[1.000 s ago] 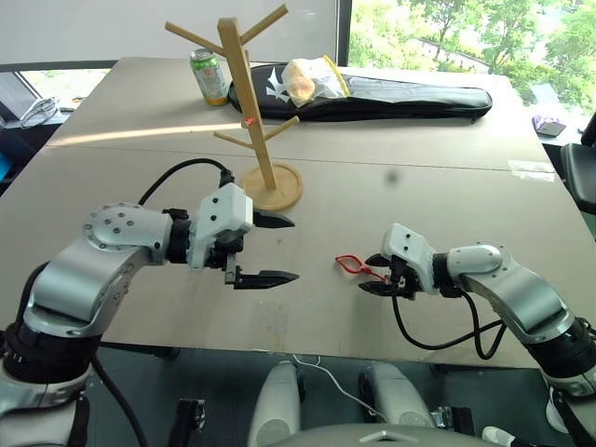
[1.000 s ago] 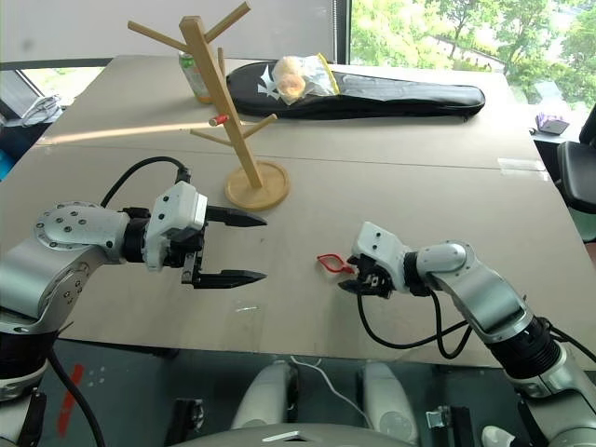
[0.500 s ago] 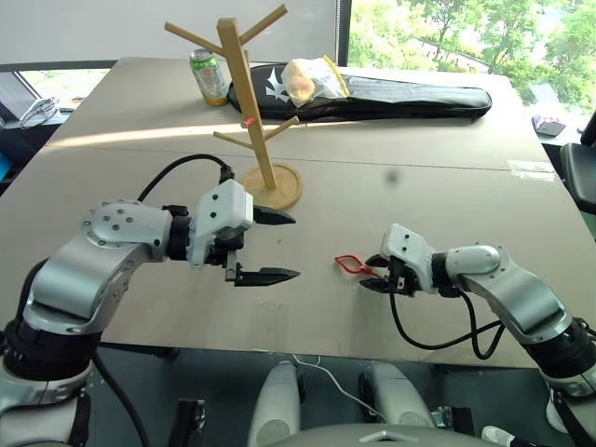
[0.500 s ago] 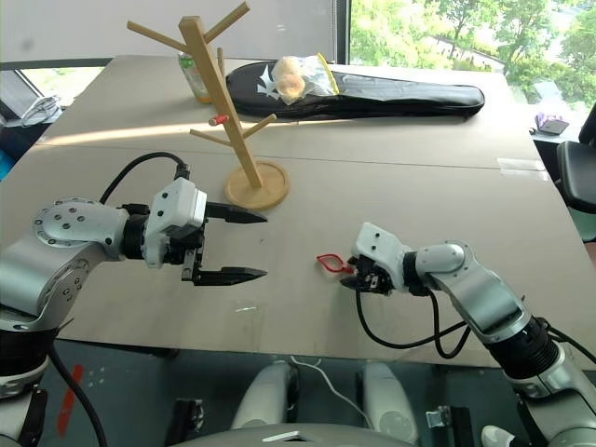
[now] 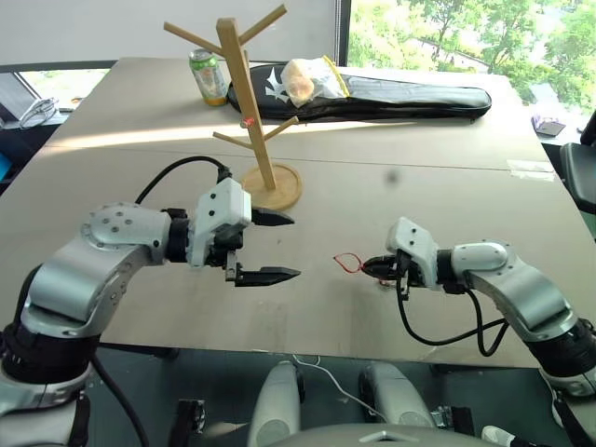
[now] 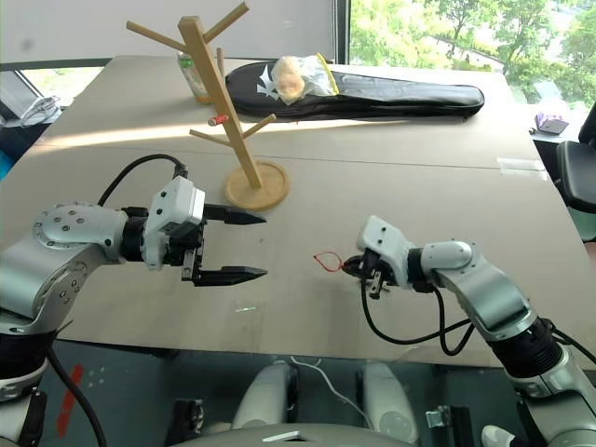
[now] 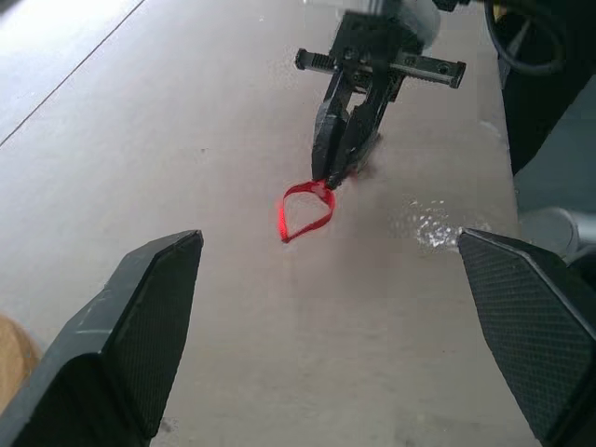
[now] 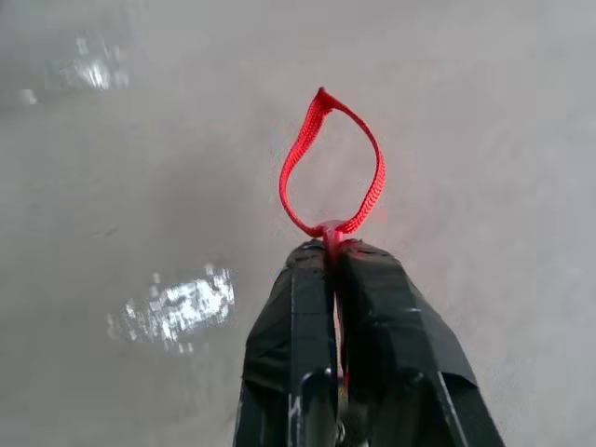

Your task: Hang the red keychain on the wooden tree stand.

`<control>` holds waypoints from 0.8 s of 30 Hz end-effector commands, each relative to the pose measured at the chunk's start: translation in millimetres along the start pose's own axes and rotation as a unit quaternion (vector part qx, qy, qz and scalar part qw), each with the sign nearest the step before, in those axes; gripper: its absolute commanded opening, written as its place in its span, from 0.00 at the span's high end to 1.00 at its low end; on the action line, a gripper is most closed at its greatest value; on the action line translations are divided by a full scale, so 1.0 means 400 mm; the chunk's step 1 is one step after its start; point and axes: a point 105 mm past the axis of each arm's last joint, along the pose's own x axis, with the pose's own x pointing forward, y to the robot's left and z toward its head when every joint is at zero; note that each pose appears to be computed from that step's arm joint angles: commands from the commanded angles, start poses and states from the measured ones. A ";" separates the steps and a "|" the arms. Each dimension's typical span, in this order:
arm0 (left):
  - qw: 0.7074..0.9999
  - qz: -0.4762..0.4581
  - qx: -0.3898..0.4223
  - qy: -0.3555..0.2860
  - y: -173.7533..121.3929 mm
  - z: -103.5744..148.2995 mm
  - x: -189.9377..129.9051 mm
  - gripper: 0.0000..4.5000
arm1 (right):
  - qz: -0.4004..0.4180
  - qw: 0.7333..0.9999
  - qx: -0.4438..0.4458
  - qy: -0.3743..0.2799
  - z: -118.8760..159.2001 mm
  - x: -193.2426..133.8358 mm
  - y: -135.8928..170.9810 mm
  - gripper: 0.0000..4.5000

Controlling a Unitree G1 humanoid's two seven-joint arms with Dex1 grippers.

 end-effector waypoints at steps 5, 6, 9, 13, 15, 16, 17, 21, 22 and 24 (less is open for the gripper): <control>0.988 0.092 -0.084 -0.094 0.007 0.083 -0.075 0.00 | -0.042 0.992 -0.005 -0.120 0.147 -0.047 -0.011 0.99; 0.985 0.102 -0.094 -0.103 0.005 0.086 -0.084 0.00 | -0.049 0.990 0.001 -0.134 0.161 -0.049 -0.014 0.99; 0.968 0.148 -0.129 -0.154 0.001 0.106 -0.117 0.00 | -0.072 0.979 0.007 -0.189 0.217 -0.044 -0.023 0.99; 0.937 0.207 -0.163 -0.227 0.008 0.129 -0.154 0.00 | -0.086 0.964 0.004 -0.253 0.287 -0.006 -0.024 0.99; 0.924 0.235 -0.174 -0.247 0.010 0.129 -0.172 0.00 | -0.086 0.958 -0.024 -0.271 0.317 0.015 -0.018 0.99; 0.917 0.249 -0.178 -0.256 0.013 0.130 -0.184 0.00 | -0.087 0.955 -0.035 -0.281 0.331 0.023 -0.016 0.99; 0.912 0.260 -0.180 -0.262 0.015 0.130 -0.194 0.00 | -0.086 0.953 -0.041 -0.289 0.342 0.029 -0.016 0.99; 0.900 0.288 -0.183 -0.271 0.019 0.127 -0.217 0.00 | -0.086 0.946 -0.069 -0.305 0.370 0.057 -0.022 0.99; 0.898 0.294 -0.183 -0.273 0.020 0.125 -0.223 0.00 | -0.087 0.945 -0.076 -0.307 0.377 0.067 -0.024 0.99; 0.894 0.305 -0.180 -0.273 0.020 0.122 -0.232 0.00 | -0.091 0.942 -0.096 -0.309 0.390 0.084 -0.031 0.99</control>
